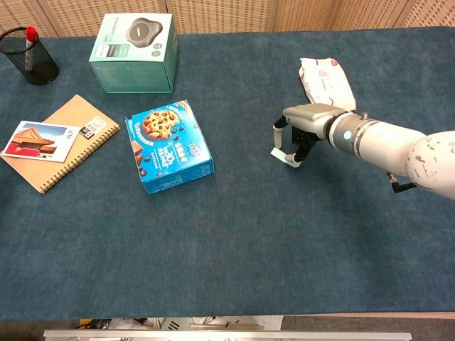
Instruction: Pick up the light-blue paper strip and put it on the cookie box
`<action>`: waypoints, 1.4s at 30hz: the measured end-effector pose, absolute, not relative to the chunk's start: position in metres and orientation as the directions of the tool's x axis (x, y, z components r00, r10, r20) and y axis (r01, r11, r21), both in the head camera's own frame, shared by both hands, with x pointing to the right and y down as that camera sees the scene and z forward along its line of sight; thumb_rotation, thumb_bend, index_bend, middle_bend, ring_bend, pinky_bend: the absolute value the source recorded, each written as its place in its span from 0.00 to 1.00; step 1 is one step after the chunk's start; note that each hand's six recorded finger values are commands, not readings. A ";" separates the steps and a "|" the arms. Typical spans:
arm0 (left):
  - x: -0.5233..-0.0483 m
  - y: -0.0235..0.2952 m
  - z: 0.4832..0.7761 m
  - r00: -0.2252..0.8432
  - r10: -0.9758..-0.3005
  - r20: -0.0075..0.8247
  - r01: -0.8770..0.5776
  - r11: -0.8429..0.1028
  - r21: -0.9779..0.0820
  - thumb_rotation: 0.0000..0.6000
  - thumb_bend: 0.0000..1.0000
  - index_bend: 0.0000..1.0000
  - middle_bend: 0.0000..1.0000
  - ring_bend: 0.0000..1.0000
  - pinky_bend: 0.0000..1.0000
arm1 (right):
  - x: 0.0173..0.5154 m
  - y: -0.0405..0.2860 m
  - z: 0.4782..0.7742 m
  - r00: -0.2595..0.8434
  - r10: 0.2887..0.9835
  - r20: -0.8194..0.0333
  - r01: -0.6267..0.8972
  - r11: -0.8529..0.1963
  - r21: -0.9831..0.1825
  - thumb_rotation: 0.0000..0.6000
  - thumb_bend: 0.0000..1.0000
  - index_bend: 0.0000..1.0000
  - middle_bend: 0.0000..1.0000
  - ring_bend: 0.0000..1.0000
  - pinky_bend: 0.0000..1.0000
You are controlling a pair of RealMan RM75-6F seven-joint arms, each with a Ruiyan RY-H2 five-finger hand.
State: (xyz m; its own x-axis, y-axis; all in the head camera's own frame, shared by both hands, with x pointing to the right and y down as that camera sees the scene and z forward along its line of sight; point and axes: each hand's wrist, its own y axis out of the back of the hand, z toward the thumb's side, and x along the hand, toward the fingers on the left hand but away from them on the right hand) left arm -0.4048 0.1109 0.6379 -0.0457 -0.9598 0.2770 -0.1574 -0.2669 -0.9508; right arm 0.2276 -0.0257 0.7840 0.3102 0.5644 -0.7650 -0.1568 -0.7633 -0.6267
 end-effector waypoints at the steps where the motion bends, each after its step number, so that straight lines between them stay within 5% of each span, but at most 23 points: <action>1: -0.405 0.111 0.638 -0.047 -0.960 0.277 -0.158 -0.266 -0.951 1.00 0.30 0.04 0.22 0.19 0.16 | 0.228 -0.025 0.785 0.309 0.563 -0.766 -0.158 -0.764 -0.625 1.00 0.28 0.46 1.00 1.00 1.00; 42: -0.409 0.111 0.637 -0.058 -0.960 0.274 -0.153 -0.263 -0.953 1.00 0.30 0.04 0.22 0.19 0.16 | 0.222 -0.022 0.793 0.351 0.540 -0.765 -0.113 -0.787 -0.607 1.00 0.33 0.56 1.00 1.00 1.00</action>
